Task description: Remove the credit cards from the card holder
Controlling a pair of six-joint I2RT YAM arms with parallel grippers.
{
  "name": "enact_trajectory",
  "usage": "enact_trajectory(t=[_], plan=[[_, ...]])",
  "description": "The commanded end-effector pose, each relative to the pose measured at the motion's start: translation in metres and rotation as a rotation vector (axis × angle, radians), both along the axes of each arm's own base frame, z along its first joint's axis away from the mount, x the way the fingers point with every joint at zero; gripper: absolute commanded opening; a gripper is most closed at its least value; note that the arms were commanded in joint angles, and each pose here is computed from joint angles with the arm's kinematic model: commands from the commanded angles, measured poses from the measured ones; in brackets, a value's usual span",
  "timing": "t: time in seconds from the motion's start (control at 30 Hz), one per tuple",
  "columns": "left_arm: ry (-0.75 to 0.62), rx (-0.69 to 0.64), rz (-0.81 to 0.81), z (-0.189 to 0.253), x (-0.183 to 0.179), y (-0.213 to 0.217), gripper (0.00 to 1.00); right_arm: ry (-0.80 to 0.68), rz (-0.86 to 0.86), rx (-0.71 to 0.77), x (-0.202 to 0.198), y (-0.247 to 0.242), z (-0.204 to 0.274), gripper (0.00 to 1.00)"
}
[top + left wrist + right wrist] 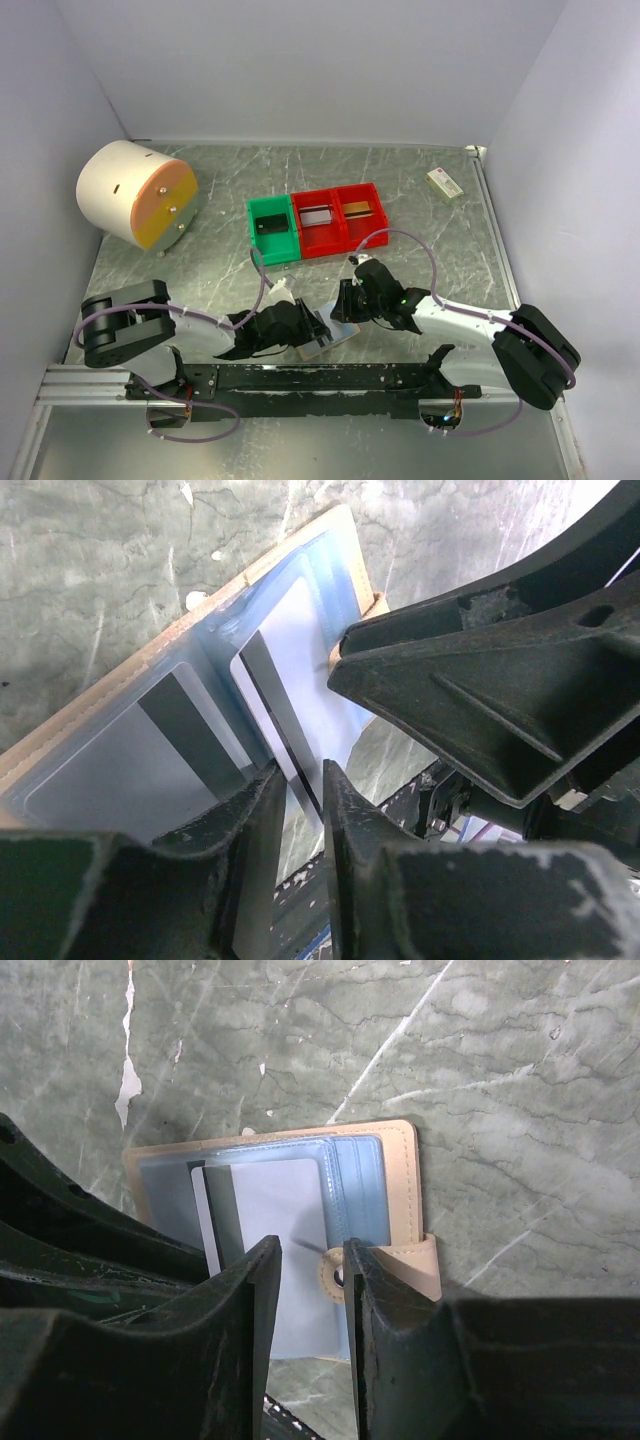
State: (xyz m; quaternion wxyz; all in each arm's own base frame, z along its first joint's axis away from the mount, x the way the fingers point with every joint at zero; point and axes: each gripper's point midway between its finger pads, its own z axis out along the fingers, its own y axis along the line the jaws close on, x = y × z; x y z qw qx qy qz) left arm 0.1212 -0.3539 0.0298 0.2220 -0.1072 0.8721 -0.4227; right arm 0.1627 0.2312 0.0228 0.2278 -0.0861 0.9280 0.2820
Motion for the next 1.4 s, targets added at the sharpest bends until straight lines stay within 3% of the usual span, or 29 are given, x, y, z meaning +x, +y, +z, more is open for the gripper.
enact_trajectory(t=[0.0, 0.43, 0.7, 0.9, 1.1, 1.37], plan=[[-0.04, -0.025, 0.016, 0.011, 0.003, 0.003, 0.31, 0.092, -0.002, -0.159, -0.021, -0.032, -0.03, 0.33], [-0.034, -0.026, 0.04, 0.012, 0.003, 0.011, 0.17, 0.092, -0.002, -0.163, -0.02, -0.031, -0.03, 0.34], [-0.029, 0.004, 0.044, 0.007, 0.001, 0.02, 0.17, 0.091, 0.002, -0.151, -0.019, -0.028, -0.026, 0.34], [-0.037, 0.048, 0.029, 0.004, 0.003, 0.016, 0.15, 0.027, 0.005, -0.118, -0.005, -0.018, 0.006, 0.34], [-0.047, 0.104, 0.032, 0.003, 0.006, 0.017, 0.16, -0.054, -0.115, -0.228, 0.018, -0.041, 0.024, 0.48], [-0.068, 0.132, -0.007, 0.005, 0.006, 0.013, 0.21, 0.09, -0.034, -0.192, -0.002, -0.034, -0.008, 0.49]])
